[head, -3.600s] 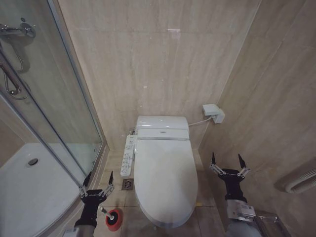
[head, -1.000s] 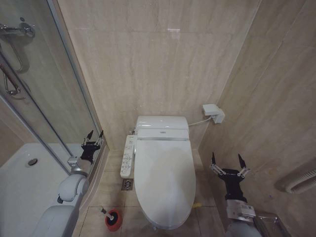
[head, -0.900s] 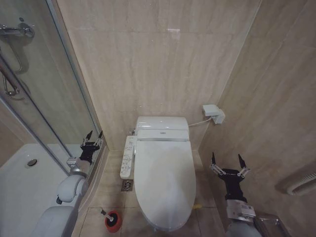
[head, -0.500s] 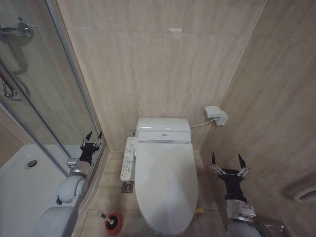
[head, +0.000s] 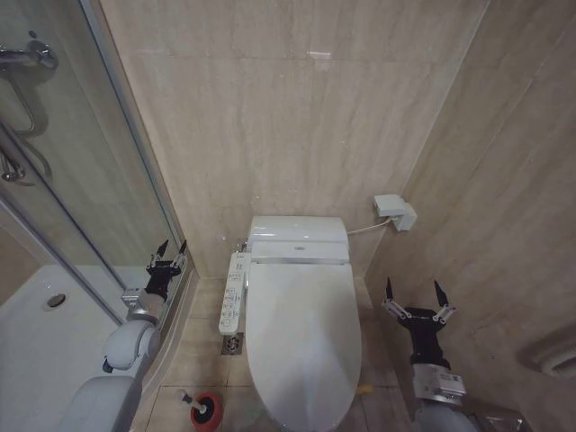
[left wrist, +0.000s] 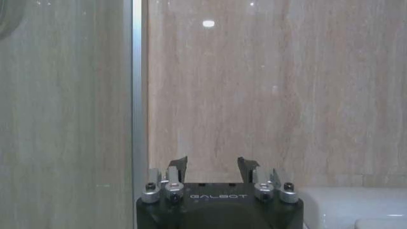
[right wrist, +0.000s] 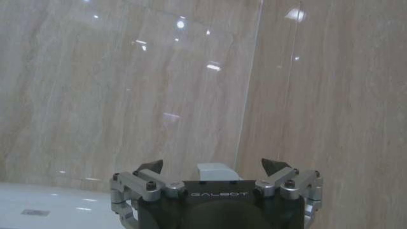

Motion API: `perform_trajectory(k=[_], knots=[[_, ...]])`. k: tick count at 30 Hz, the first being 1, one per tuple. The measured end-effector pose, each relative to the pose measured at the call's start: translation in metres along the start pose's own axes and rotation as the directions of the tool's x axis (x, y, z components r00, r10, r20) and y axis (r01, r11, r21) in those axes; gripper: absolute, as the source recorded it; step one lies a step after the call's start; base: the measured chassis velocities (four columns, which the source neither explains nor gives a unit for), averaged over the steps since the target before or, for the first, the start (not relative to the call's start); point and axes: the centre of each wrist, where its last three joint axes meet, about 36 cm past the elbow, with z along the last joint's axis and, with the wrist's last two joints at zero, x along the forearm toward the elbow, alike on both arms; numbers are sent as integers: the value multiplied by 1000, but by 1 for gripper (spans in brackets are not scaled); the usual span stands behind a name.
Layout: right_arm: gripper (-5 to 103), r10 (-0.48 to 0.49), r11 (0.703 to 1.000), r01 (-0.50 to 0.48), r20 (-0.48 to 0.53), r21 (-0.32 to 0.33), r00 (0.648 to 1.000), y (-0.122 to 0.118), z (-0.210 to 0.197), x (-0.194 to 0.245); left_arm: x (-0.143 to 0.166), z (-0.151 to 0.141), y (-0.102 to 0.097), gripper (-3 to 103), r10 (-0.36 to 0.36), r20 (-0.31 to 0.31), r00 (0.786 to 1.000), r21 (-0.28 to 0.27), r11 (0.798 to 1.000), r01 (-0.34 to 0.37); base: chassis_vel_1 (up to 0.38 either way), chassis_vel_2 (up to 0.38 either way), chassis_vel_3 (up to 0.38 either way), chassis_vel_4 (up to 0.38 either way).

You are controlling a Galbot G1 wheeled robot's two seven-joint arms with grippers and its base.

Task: Open the toilet lid, clean the toilet bowl with a toilet brush, close the toilet lid, and flush.

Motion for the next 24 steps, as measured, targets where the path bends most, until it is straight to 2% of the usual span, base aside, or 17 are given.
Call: perform_trajectory(k=[24], knots=[[100, 0, 1000, 0, 0, 0, 1000, 0, 0, 0, -9, 3, 7, 57, -1, 7, 1000, -6, 1000, 1, 0, 0, 0, 0]])
